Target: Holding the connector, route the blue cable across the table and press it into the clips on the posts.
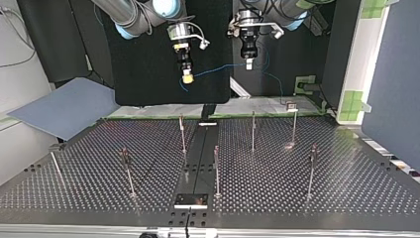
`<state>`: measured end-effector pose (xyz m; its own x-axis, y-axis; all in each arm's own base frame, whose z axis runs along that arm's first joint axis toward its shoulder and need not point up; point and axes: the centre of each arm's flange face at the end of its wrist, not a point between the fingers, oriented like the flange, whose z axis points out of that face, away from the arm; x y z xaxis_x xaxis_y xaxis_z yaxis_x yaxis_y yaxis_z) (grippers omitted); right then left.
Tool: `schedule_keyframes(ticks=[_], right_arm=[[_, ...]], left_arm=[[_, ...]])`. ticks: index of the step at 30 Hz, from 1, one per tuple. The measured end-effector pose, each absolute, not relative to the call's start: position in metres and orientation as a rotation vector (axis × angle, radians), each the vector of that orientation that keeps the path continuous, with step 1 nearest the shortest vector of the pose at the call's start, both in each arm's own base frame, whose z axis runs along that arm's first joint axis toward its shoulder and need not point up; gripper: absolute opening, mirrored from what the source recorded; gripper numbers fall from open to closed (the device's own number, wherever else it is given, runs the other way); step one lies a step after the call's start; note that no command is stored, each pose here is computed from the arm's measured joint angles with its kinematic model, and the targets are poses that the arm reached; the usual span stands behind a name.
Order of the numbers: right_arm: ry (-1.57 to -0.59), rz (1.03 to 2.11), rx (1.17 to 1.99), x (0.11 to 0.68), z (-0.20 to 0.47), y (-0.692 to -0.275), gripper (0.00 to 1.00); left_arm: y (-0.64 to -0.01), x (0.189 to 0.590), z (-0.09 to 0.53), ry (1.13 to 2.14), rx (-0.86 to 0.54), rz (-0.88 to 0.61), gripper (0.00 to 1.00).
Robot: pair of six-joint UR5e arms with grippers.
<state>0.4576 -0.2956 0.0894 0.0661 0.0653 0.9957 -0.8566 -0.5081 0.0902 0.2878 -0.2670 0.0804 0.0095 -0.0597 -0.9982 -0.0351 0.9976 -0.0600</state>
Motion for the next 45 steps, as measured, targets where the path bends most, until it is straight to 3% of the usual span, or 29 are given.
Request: schedule_keyframes(ticks=[36, 45], right_arm=[[-0.806, 1.544, 1.594, 0.459, 0.089, -0.295, 0.00], [-0.774, 1.455, 1.740, 0.464, 0.051, -0.275, 0.00]], left_arm=[[-0.260, 0.290, 0.072, 1.588, -0.076, 0.006, 0.00], [-0.260, 0.290, 0.072, 1.588, -0.076, 0.006, 0.00]])
